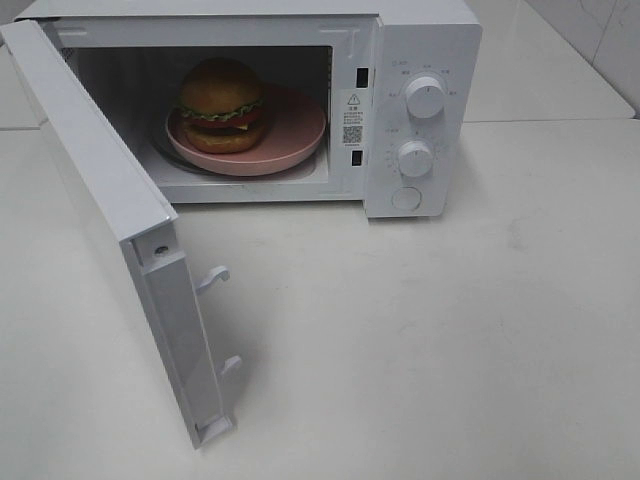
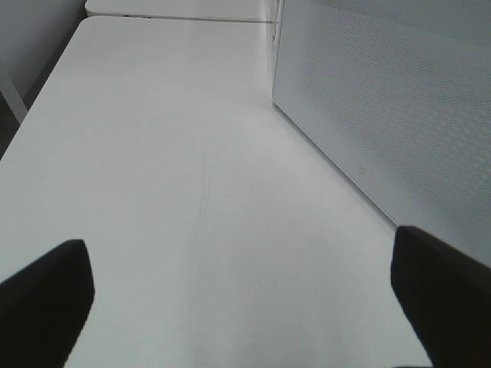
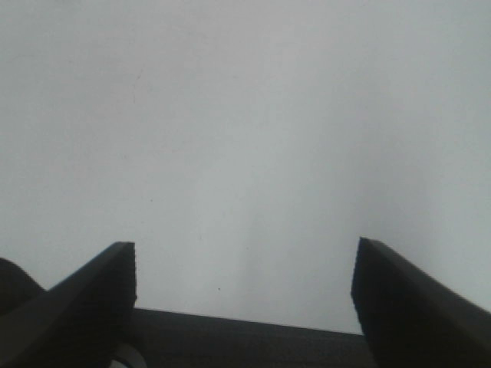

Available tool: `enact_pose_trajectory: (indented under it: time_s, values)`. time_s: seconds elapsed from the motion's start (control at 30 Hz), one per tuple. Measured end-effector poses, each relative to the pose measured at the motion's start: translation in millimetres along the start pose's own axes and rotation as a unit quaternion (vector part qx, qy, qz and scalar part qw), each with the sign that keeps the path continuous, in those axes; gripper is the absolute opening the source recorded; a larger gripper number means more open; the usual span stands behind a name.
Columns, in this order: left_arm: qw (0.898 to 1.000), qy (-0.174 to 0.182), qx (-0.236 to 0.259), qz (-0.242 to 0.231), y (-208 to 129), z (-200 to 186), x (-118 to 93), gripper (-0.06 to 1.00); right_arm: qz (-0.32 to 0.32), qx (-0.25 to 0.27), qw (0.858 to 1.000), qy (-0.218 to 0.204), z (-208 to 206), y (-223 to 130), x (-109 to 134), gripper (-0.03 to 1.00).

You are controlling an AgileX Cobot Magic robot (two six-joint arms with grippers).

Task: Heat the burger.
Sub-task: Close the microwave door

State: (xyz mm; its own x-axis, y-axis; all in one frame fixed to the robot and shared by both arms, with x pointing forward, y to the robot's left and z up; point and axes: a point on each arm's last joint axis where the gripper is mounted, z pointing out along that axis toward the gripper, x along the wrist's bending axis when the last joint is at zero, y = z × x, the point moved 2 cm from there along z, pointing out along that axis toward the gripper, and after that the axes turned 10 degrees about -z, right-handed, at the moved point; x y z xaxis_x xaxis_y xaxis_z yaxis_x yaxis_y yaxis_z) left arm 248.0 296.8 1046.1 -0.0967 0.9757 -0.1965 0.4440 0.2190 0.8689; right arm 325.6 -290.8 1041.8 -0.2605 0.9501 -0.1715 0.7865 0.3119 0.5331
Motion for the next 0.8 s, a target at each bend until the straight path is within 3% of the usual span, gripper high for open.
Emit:
enact_pose_trajectory:
  time_s: [0.33, 0.43, 0.5, 0.8]
  values:
    - [1.000, 0.000, 0.000, 0.000, 0, 0, 0, 0.97, 0.077, -0.133, 0.987, -0.051, -25, -49, -4, 0.77]
    - [1.000, 0.000, 0.000, 0.000, 0, 0, 0, 0.97, 0.078, -0.144, 0.985, -0.052, -27, -51, -3, 0.77]
    - [1.000, 0.000, 0.000, 0.000, 0, 0, 0, 0.97, 0.083, -0.196, 0.975, -0.059, -37, -60, -2, 0.77]
    - [1.000, 0.000, 0.000, 0.000, 0, 0, 0, 0.97, 0.091, -0.231, 0.968, -0.037, -43, -66, 4, 0.77]
